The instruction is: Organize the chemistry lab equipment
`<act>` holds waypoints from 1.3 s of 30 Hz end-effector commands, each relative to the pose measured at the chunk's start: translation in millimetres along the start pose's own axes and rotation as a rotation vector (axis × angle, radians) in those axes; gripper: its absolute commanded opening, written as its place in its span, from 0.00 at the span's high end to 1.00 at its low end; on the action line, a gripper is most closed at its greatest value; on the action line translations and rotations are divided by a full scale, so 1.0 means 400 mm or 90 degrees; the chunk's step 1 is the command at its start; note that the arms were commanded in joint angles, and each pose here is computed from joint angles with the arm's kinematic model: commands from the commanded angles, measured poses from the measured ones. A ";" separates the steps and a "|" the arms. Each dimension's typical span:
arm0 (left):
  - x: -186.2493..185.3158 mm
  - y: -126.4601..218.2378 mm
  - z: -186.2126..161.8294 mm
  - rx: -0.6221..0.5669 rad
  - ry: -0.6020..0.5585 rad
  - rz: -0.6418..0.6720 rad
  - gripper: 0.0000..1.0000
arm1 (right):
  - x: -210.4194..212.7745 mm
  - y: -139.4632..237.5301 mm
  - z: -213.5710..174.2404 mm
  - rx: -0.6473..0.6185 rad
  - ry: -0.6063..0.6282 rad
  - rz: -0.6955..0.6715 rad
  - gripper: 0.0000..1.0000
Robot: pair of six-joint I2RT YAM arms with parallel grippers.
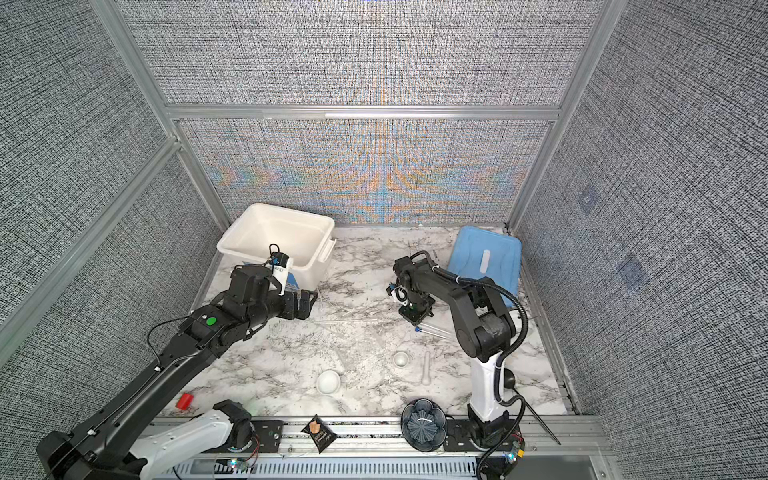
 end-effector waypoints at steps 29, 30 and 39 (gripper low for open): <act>0.064 0.076 0.083 -0.167 0.147 0.135 0.01 | 0.098 0.316 0.060 -0.461 -0.092 -0.163 0.79; 0.063 0.074 0.086 -0.171 0.159 0.134 0.01 | 0.114 0.334 0.062 -0.491 -0.099 -0.161 0.80; 0.060 0.050 0.099 -0.175 0.172 0.138 0.01 | 0.266 0.434 0.059 -0.702 -0.081 -0.179 0.80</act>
Point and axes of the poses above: each gripper's point midway between its finger pads, its own y axis back along the fingers, its own x axis along the line the jaws close on, z = x × y, the point moved 6 cm from there along y, back along the fingers, and after that the axes turned 7 degrees about y, right-handed, at the moved point
